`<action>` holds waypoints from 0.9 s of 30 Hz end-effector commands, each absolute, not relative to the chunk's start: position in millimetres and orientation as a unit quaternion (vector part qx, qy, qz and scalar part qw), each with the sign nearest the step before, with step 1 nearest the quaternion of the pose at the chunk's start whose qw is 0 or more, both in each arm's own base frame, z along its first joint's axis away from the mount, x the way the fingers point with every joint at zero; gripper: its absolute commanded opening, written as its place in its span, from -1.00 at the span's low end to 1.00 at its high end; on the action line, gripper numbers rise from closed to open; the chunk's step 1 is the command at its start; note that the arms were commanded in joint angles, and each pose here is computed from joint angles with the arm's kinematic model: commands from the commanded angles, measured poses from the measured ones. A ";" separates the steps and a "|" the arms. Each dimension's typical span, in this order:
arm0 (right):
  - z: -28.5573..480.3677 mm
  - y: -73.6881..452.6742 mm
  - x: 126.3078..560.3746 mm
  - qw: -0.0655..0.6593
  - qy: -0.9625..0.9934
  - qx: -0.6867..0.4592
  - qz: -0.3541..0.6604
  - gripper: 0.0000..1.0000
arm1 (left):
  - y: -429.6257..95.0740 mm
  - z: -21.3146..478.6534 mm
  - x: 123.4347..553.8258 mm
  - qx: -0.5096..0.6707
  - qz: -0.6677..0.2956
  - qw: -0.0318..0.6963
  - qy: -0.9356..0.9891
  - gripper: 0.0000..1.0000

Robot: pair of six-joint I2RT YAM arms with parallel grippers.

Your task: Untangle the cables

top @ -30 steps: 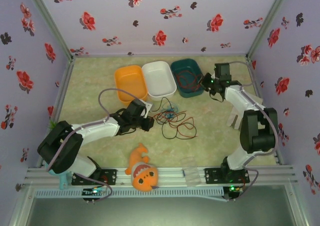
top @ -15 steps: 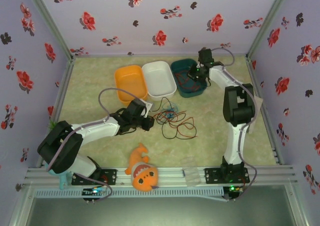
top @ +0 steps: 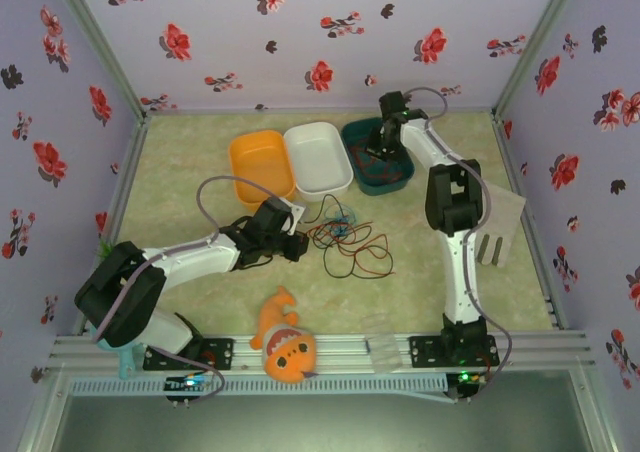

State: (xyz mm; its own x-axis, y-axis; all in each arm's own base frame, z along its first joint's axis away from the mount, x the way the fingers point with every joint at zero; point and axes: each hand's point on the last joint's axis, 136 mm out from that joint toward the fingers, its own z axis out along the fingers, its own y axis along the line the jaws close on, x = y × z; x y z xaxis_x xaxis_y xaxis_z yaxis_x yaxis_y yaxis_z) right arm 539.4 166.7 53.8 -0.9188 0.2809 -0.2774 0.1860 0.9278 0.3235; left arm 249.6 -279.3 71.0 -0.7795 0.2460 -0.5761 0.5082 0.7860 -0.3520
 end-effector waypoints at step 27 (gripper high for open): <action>142.3 116.7 480.6 0.248 0.963 0.105 0.027 -0.17 | -287.3 86.2 254.3 0.213 -0.266 0.272 0.900 -1.00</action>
State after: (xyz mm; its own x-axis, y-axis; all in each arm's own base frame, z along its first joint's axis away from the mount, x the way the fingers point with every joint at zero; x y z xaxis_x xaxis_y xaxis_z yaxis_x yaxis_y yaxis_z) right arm 482.0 128.8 138.2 -0.8799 0.2054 -0.4284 0.1548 0.9765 0.1502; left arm 249.8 -279.5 71.5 -0.7790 0.2455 -0.5769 0.5085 0.7858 -0.3522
